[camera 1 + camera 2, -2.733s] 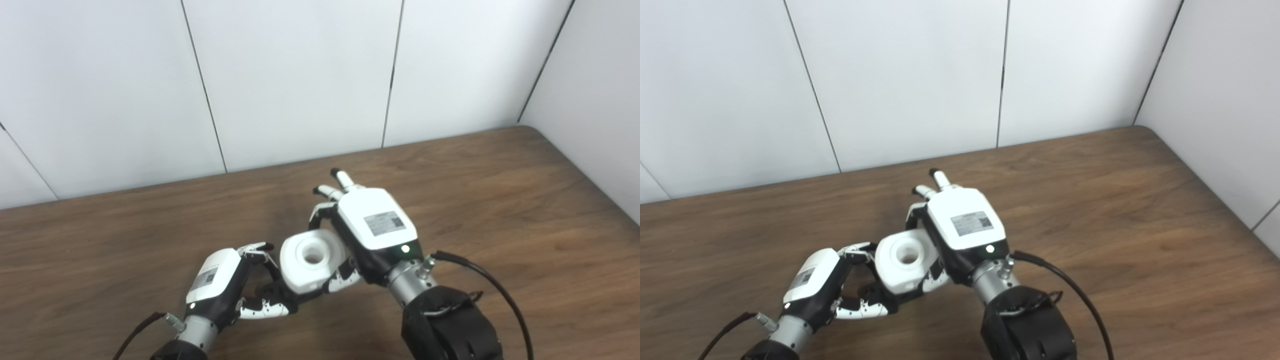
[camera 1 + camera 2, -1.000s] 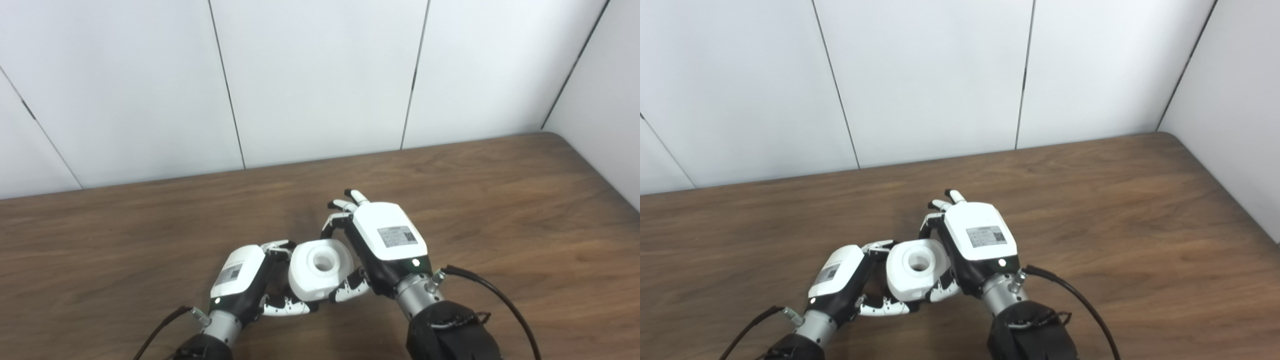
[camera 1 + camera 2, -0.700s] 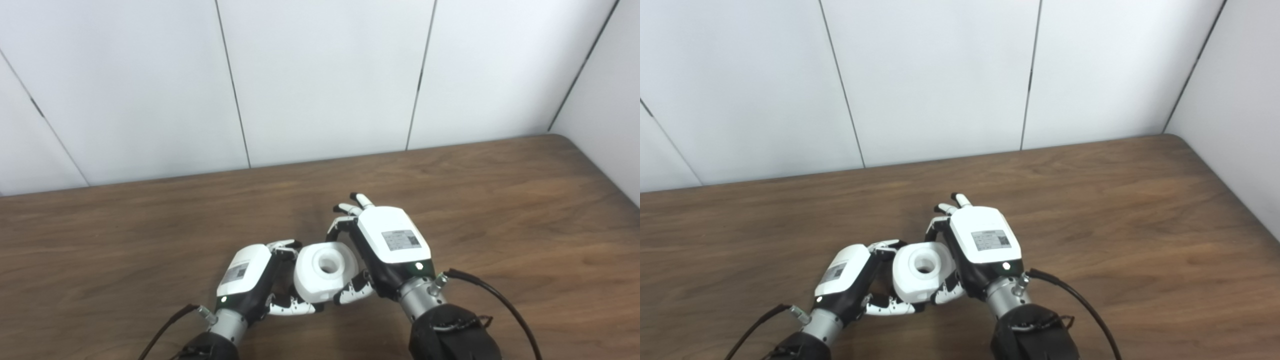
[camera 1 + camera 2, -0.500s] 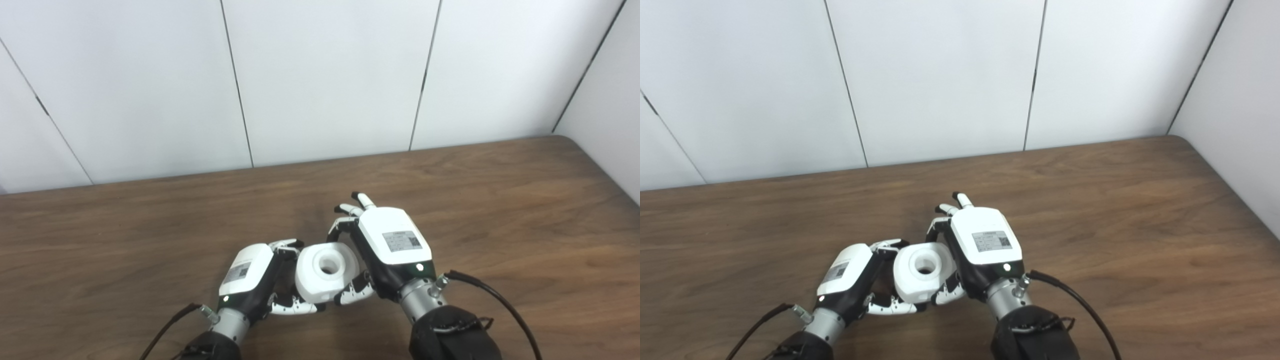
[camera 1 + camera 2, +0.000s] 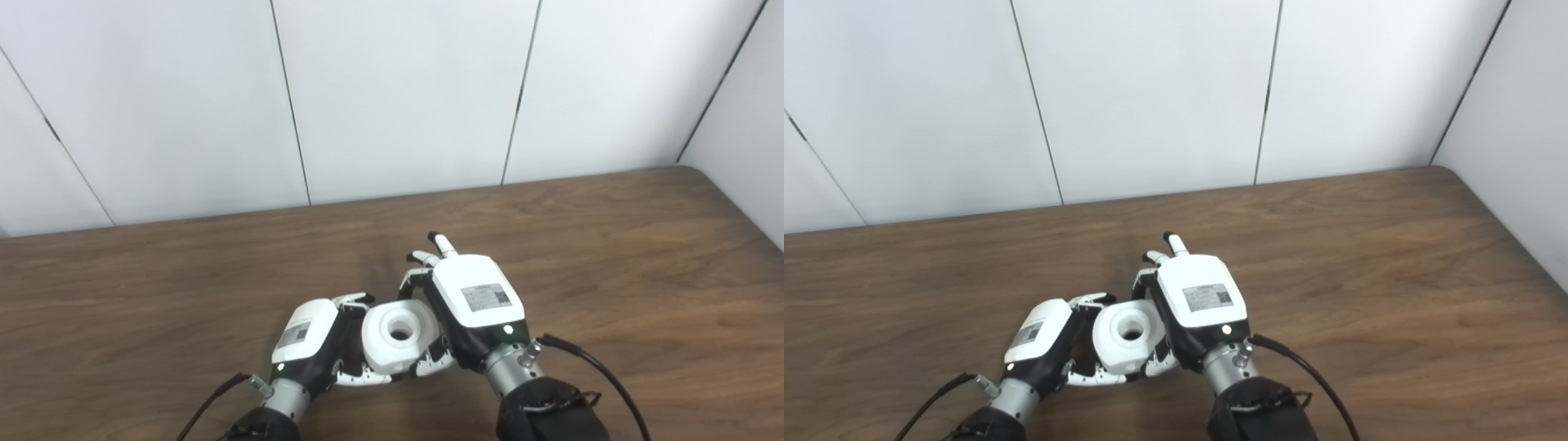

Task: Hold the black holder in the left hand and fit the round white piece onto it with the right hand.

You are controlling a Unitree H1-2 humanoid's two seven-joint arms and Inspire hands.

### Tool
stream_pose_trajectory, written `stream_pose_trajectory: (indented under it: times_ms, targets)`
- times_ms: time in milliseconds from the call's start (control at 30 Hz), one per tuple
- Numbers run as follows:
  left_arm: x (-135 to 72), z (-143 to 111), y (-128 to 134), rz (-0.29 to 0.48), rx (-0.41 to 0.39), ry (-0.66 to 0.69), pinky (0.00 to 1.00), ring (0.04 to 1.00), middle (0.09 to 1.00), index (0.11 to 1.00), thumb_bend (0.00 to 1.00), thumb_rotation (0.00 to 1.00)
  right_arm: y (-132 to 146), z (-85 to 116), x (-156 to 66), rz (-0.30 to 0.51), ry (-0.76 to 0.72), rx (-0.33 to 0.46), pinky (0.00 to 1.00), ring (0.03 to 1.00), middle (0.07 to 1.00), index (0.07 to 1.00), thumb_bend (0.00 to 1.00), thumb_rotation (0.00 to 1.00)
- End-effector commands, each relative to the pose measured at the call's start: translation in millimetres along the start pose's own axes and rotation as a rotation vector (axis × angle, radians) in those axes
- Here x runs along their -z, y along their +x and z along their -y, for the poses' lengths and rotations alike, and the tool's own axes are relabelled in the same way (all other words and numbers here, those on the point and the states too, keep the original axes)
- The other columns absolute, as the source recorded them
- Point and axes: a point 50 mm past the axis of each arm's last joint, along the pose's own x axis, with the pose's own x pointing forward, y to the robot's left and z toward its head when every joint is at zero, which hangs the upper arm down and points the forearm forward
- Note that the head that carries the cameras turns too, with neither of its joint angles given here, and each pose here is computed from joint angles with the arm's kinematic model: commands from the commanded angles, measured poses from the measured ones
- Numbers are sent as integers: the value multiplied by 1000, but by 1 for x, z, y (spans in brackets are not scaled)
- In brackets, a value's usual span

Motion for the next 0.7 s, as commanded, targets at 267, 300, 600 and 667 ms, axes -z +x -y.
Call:
stream_pose_trajectory:
  times_ms: [267, 300, 600, 667]
  targets:
    - [-5, 14, -1, -24, 33, -18, 817, 859, 843, 482, 516, 44, 0, 4, -7, 40, -42, -8, 795, 972, 851, 481, 522, 135]
    - [-5, 14, -1, -24, 31, -17, 814, 858, 842, 482, 516, 44, 0, 2, -6, 37, -49, -15, 793, 973, 853, 482, 522, 135]
    - [-4, 14, -1, -24, 27, -16, 792, 857, 841, 482, 517, 44, 1, -6, 1, 16, -50, -39, 823, 968, 849, 481, 522, 134]
    - [-4, 14, -2, -24, 26, -17, 793, 857, 841, 481, 516, 44, 1, -7, 3, 12, -52, -41, 824, 967, 849, 482, 522, 134]
